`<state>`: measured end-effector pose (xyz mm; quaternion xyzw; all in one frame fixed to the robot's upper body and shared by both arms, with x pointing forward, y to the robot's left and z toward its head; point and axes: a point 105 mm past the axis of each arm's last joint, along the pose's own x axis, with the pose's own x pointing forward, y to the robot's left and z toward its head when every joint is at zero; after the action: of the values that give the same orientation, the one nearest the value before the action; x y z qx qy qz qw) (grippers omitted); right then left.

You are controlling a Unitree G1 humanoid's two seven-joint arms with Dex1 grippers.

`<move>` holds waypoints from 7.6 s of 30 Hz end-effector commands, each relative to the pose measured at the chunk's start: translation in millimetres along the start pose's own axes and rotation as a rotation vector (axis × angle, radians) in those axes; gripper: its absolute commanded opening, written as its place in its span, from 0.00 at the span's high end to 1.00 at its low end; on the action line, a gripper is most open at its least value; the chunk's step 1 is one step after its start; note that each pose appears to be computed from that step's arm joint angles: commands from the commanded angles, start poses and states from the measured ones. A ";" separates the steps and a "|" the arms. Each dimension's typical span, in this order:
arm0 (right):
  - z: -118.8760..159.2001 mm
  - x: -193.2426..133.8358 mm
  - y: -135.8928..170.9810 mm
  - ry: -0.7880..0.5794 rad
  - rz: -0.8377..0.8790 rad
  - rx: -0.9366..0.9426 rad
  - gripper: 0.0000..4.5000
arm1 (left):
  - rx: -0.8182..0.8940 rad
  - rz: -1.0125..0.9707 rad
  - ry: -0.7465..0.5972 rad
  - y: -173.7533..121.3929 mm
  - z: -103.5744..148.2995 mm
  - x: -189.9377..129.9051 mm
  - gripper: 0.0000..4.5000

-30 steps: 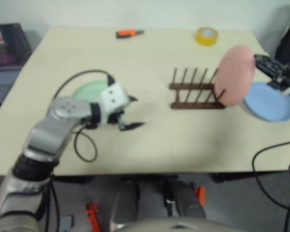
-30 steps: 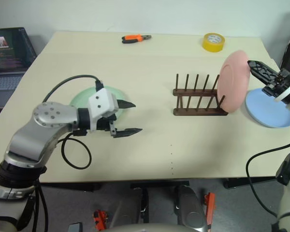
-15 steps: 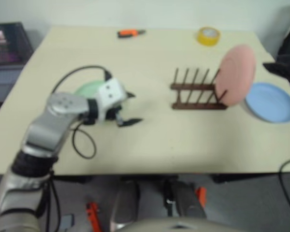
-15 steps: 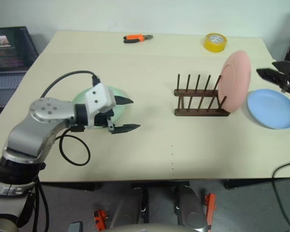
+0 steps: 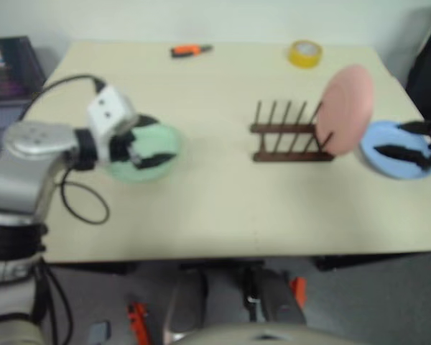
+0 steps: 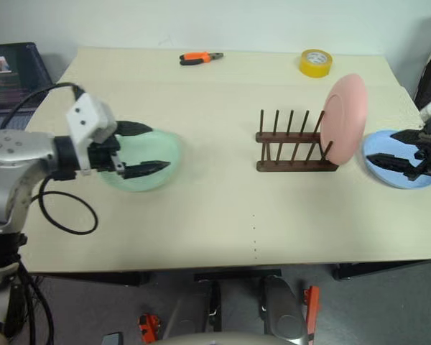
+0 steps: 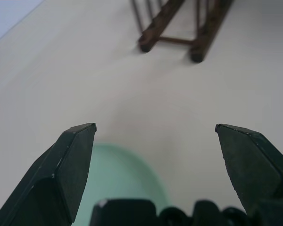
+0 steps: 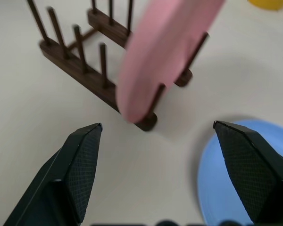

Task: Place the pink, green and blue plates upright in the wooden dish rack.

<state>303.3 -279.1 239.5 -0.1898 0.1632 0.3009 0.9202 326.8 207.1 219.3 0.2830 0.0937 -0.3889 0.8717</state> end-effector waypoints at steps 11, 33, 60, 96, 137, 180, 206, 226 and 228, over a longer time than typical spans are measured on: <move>100.1 8.4 75.8 -0.391 0.349 -0.140 0.09 | -0.114 0.476 0.166 75.7 -60.1 -60.2 0.00; 109.5 66.2 141.6 -0.379 0.553 -0.185 0.08 | -0.508 0.448 0.255 65.3 -134.6 28.8 0.39; 135.3 217.5 201.3 -0.460 0.151 -0.760 0.08 | -0.289 0.569 -0.231 81.4 97.5 47.0 0.99; 134.4 225.4 197.4 -0.489 0.104 -0.822 1.00 | -0.260 0.547 -0.272 80.1 111.2 20.2 0.37; 113.3 58.5 34.8 -0.565 0.157 0.433 1.00 | -0.084 -0.403 -0.145 -95.6 14.6 9.5 0.01; 104.3 20.2 1.3 -0.452 -0.124 0.094 0.15 | -0.038 -0.394 -0.138 -86.8 19.8 12.3 0.00; -119.2 24.2 -57.2 0.403 -0.305 -0.078 0.15 | 0.173 -0.435 -0.220 -164.8 78.4 135.8 0.00; -128.4 41.3 -66.1 0.337 -0.365 -0.010 0.99 | 0.169 -0.402 -0.232 -157.7 86.1 135.5 0.00; -109.8 32.6 -66.0 0.295 -0.368 -0.021 0.99 | 0.159 -0.396 -0.238 -154.2 86.1 134.2 0.00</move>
<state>349.5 -361.6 117.3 -0.2712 0.2879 0.1004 0.9129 300.0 -8.4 157.0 0.2791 0.0451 -0.5915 0.7551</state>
